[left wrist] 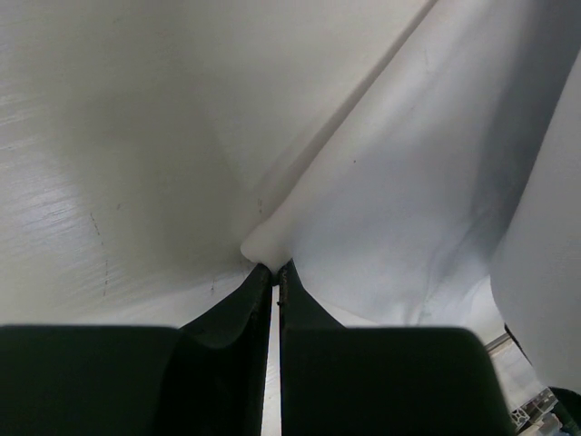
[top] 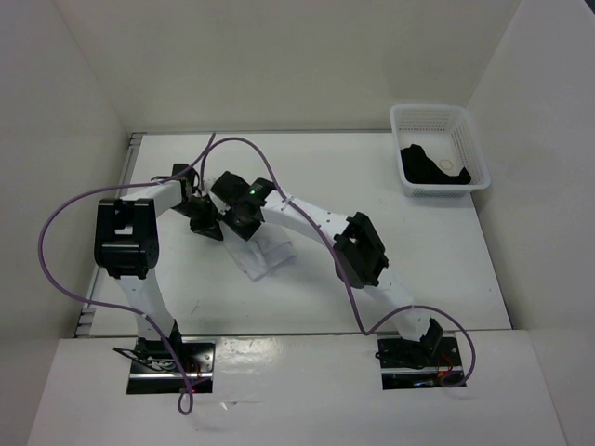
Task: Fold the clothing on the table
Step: Fold the skirt
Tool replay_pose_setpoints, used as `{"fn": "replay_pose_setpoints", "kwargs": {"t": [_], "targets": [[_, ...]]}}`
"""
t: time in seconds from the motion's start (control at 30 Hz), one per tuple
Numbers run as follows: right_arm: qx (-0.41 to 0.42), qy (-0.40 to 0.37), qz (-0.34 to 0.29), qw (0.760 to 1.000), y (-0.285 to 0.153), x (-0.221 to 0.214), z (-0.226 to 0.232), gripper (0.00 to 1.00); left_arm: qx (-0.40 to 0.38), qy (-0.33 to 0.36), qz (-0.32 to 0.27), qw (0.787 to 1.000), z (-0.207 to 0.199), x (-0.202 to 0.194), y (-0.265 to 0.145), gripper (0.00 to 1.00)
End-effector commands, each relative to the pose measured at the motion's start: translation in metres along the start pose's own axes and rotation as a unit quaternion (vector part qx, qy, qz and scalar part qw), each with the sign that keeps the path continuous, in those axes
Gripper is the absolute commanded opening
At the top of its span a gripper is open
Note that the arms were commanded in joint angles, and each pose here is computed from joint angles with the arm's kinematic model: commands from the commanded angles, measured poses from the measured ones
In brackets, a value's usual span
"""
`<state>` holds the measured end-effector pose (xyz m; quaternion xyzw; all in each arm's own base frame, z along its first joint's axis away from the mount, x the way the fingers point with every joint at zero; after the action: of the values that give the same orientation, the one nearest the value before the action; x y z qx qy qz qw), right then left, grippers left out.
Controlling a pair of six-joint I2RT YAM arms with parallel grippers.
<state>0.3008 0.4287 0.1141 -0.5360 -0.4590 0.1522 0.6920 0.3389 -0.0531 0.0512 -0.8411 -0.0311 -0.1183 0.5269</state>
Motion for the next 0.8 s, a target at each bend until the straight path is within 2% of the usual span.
{"fn": "replay_pose_setpoints", "kwargs": {"t": [0.0,0.53,0.67,0.77], "targets": [[0.008,0.003,-0.028,1.000,-0.013,0.018,0.011,0.00,0.008,0.010,0.030,0.999,0.008,-0.011,0.013,0.03],[0.038,-0.022,-0.018,0.999,-0.010,0.014,0.045,0.00,0.003,0.010,0.029,1.000,0.007,-0.011,0.013,0.03],[0.048,-0.022,-0.022,0.998,-0.015,0.019,0.048,0.10,0.003,0.010,0.029,1.000,0.007,-0.011,0.013,0.03],[0.054,-0.022,-0.023,0.998,-0.016,0.021,0.050,0.24,0.003,0.010,0.029,1.000,0.007,-0.011,0.013,0.03]]}}
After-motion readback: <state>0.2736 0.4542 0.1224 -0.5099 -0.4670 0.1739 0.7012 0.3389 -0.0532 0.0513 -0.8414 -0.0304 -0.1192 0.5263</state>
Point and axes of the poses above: each gripper's point midway between its finger pads, its own y axis out along the fingers, its own z axis along the line the jaws close on, x = y × z, the point moved 4 cm from there along -y, back along the fingers, and after that the axes turned 3 degrees about y, right-handed, at the moved point
